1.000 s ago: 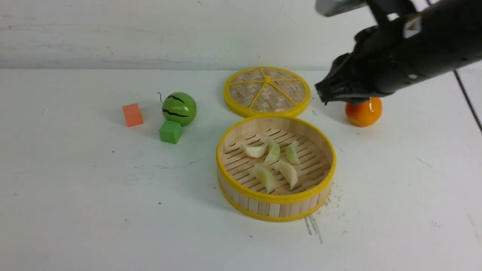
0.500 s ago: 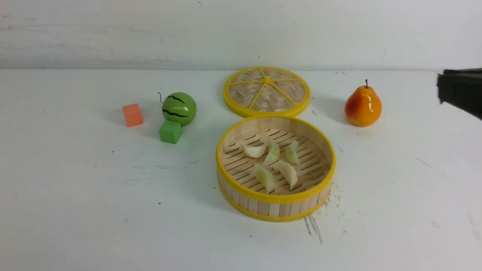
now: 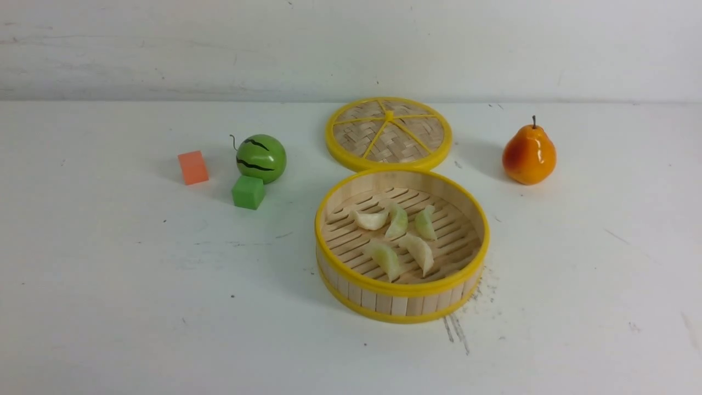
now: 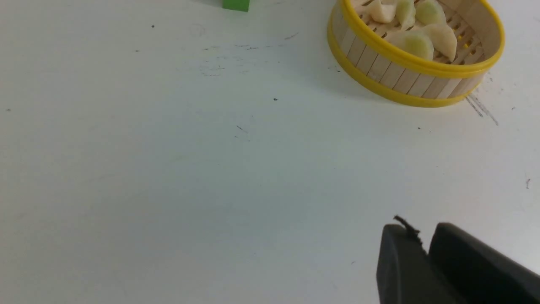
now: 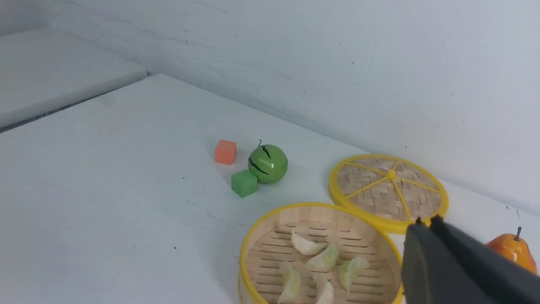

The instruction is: Put the dumplings into the steamer on the white table.

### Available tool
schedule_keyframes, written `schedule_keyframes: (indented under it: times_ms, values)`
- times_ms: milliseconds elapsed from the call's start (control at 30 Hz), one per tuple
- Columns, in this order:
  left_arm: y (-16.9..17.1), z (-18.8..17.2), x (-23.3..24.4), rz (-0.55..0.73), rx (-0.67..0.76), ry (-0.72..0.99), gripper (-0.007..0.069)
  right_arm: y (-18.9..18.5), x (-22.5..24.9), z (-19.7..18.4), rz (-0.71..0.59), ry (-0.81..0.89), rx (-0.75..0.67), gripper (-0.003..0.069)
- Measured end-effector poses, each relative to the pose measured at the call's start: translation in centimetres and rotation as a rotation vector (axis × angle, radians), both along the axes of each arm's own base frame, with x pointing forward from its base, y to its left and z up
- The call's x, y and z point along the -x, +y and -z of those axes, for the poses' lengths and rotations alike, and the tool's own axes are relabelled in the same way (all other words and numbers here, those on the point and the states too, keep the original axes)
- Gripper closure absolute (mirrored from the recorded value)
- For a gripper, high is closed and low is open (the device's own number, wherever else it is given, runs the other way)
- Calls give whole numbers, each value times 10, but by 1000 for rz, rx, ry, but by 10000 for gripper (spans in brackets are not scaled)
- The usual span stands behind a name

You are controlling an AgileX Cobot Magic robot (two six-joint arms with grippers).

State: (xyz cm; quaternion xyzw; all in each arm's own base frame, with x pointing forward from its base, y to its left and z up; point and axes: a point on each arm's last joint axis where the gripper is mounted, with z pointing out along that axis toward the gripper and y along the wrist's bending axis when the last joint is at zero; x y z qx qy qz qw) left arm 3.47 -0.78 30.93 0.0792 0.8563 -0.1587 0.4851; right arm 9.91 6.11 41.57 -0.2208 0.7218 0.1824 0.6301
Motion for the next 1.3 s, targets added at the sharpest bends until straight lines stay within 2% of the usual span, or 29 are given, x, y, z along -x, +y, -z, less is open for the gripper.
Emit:
schedule_keyframes:
  times_ms: [200, 300, 400, 467, 500, 600, 800, 1100, 1300]
  values:
    - [0, 0, 0, 0, 0, 0, 523, -2, -4, 20, 38, 14, 28, 669]
    - [0, 0, 0, -1, -1, -1, 516, -11, -3, 53, 109, -51, -2, 676]
    - [0, 0, 0, -1, -1, -1, 514, -28, 5, 94, 235, -119, -76, 680]
    - [0, 0, 0, -1, -1, -1, 513, -33, 9, 111, 277, -120, -73, 680]
    - [0, 0, 0, -1, -1, -1, 513, -42, 15, 133, 351, -145, -93, 680]
    - [0, 0, 0, -1, -1, -1, 510, -52, 25, 170, 458, -141, -92, 680]
    - [0, 0, 0, -1, -1, -1, 502, -63, 38, 214, 625, -80, -117, 680]
    - [0, 0, 0, -2, 0, 0, 492, -67, 46, 241, 695, 146, -74, 680]
    - [0, 0, 0, -2, 0, 0, 484, -67, 47, 242, 698, 177, -67, 680]
